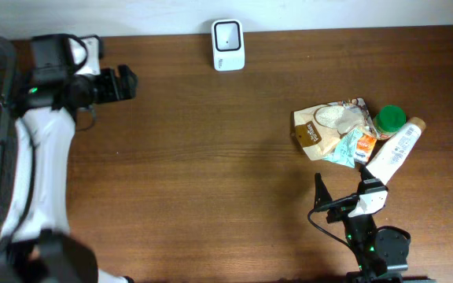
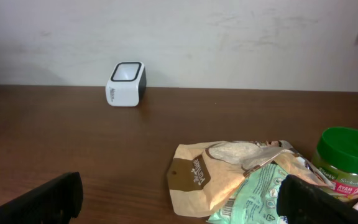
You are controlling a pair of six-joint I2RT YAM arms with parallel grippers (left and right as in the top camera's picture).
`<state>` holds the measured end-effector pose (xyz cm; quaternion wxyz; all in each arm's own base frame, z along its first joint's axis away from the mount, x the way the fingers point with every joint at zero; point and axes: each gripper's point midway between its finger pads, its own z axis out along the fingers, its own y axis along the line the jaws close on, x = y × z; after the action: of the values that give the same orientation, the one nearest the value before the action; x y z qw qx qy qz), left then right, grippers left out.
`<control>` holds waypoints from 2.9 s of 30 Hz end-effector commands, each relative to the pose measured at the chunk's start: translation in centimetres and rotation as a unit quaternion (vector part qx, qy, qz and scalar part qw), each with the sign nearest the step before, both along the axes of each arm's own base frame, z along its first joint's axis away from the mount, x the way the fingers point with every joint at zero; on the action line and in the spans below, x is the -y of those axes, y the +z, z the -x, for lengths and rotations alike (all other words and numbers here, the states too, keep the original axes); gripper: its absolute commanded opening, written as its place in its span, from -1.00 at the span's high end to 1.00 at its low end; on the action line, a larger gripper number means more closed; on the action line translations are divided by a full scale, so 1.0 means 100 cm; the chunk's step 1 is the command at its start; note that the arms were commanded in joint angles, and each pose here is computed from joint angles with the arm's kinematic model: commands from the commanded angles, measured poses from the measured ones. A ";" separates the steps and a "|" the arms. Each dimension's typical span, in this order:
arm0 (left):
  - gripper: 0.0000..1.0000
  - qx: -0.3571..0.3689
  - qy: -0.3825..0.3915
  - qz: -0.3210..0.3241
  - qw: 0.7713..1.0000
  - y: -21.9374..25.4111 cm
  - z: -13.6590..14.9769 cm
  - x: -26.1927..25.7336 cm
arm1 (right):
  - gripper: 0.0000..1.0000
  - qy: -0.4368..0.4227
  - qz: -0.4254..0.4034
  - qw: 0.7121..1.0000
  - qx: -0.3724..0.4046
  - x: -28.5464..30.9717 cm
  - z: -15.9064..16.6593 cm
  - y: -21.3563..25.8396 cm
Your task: Scan the item barcode
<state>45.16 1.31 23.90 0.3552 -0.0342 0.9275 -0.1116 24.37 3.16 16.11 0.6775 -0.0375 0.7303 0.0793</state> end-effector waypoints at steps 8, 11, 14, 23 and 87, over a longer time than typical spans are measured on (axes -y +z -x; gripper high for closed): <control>-0.98 0.194 0.002 -0.130 0.972 0.057 0.110 -0.008 | -0.97 0.001 -0.002 1.000 0.003 -0.001 0.000 -0.002; -0.98 0.254 -0.004 -0.156 0.955 0.054 0.140 -0.004 | -0.97 0.001 -0.002 1.000 0.003 -0.001 0.000 -0.002; -0.98 0.325 -0.024 -0.201 0.924 0.045 0.166 0.004 | -0.97 0.001 -0.002 1.000 0.003 -0.001 0.000 -0.002; -0.98 0.441 -0.107 -0.301 0.839 -0.015 0.200 0.035 | -0.97 0.001 -0.002 1.000 0.003 -0.001 0.000 -0.002; -0.98 0.381 -0.077 -0.317 0.865 -0.081 0.206 0.017 | -0.97 0.001 -0.002 1.000 0.003 -0.001 0.000 -0.002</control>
<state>24.59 -0.59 15.93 0.6637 0.1966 0.7064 0.1479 24.37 3.18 16.20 0.6801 -0.0381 0.7278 0.0797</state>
